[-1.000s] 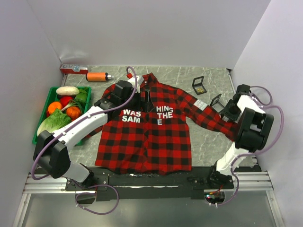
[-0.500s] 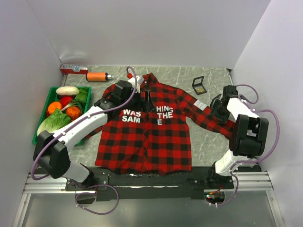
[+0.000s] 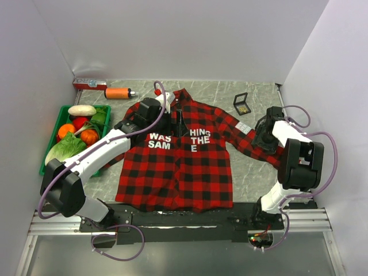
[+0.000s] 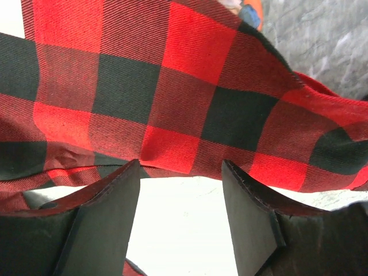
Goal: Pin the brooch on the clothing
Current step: Pick up the brooch from the brooch box.
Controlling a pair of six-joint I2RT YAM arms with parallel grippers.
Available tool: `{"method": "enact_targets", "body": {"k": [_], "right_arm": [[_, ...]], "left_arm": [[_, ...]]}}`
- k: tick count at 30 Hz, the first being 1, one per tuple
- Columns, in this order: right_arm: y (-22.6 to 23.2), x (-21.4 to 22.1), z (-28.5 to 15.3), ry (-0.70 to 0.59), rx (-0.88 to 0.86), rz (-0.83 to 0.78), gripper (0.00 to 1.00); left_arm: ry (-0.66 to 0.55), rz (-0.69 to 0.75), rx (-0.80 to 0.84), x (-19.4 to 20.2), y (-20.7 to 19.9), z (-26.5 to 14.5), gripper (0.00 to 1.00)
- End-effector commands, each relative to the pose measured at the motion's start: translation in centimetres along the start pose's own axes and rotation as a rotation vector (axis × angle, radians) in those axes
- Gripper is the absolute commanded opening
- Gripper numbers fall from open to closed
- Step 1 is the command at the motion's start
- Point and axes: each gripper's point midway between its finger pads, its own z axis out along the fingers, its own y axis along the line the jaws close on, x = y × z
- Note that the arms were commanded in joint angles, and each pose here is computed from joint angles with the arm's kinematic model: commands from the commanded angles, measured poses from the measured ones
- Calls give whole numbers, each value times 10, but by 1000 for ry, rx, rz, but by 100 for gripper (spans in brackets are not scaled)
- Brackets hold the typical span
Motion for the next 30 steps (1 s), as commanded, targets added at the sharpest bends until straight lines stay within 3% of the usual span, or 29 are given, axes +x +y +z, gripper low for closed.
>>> {"method": "enact_targets", "body": {"k": [1, 4, 7, 10, 11, 16, 30], "right_arm": [[-2, 3, 3, 7, 35, -18, 65], [1, 6, 7, 23, 52, -42, 62], [5, 8, 10, 33, 63, -65, 50], [7, 11, 11, 42, 63, -81, 33], [8, 12, 10, 41, 61, -90, 22], [22, 14, -1, 23, 57, -166, 0], [132, 66, -38, 83, -268, -314, 0]], "left_arm": [[-73, 6, 66, -25, -21, -15, 96], [-74, 6, 64, -25, -20, -15, 97], [-74, 7, 60, -25, -20, -15, 97], [-73, 8, 56, -24, -19, -14, 96], [-75, 9, 57, -25, -19, -15, 96], [-76, 9, 56, -25, -19, -15, 96], [-90, 15, 55, -29, -20, -19, 96]]}}
